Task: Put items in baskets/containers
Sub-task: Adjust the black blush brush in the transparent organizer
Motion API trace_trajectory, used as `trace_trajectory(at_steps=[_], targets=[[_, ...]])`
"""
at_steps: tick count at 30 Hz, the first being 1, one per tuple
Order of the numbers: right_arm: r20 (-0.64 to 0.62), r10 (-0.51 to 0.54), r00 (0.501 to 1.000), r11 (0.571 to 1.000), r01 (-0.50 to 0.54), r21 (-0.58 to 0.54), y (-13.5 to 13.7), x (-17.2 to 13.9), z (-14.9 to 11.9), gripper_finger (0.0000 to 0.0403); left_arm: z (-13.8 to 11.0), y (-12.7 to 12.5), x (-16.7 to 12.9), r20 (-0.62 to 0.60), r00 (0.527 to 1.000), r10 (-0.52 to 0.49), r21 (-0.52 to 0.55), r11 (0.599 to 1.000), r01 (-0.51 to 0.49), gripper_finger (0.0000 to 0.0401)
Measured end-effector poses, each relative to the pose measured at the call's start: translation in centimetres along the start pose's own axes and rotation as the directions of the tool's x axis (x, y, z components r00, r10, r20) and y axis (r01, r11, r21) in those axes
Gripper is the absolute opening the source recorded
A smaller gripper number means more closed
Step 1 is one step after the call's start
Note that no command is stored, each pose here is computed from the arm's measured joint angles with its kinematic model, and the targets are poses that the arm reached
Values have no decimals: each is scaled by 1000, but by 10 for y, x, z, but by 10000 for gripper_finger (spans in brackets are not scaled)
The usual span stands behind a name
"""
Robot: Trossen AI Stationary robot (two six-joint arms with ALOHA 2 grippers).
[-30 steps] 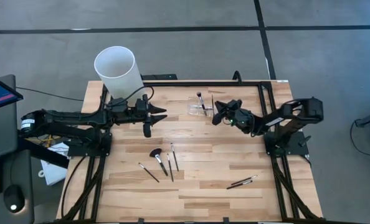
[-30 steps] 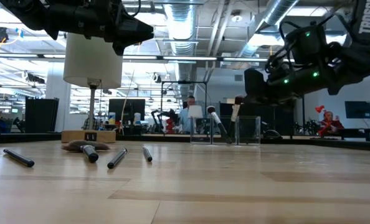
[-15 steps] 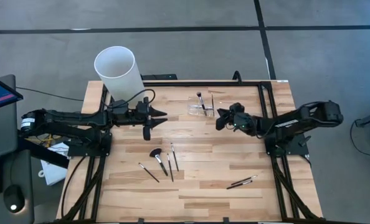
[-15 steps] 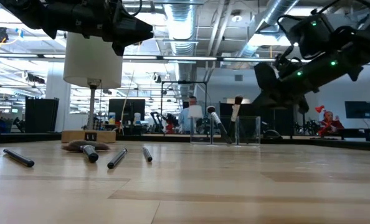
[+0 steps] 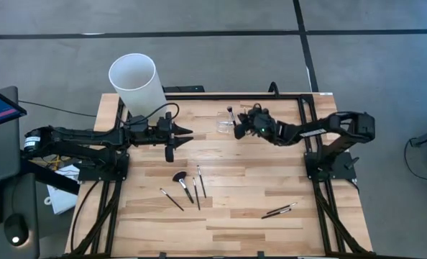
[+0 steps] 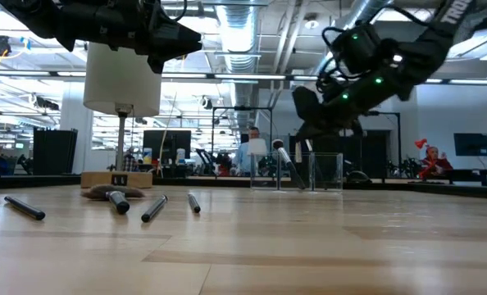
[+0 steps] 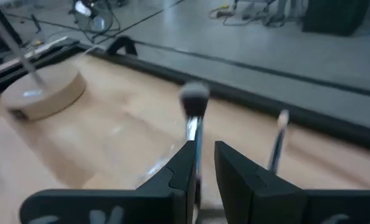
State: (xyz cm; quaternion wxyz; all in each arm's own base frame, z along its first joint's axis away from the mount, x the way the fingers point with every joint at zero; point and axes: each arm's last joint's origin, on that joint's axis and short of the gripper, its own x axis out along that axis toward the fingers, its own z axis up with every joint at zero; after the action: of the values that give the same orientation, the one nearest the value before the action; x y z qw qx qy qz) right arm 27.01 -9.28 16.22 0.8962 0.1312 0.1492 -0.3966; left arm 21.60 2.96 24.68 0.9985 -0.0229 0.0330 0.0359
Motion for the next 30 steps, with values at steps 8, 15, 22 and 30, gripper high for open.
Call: trace_trajectory(at_steps=[8,15,22,30], targets=[[-153,-26,988,998,17,-64,-5,-18,20,49,-1,0,0,-11,1000,0,-1,1000,0,113],[-353,192,916,974,-221,-44,2,-49,18,50,-3,0,0,-27,1000,0,-2,1000,0,113],[-400,342,851,927,-376,-8,7,-31,9,50,-2,0,0,-25,1000,0,4,1000,0,113],[-298,227,927,963,-259,-74,-7,9,22,50,-2,0,0,-21,1000,0,14,1000,0,113]])
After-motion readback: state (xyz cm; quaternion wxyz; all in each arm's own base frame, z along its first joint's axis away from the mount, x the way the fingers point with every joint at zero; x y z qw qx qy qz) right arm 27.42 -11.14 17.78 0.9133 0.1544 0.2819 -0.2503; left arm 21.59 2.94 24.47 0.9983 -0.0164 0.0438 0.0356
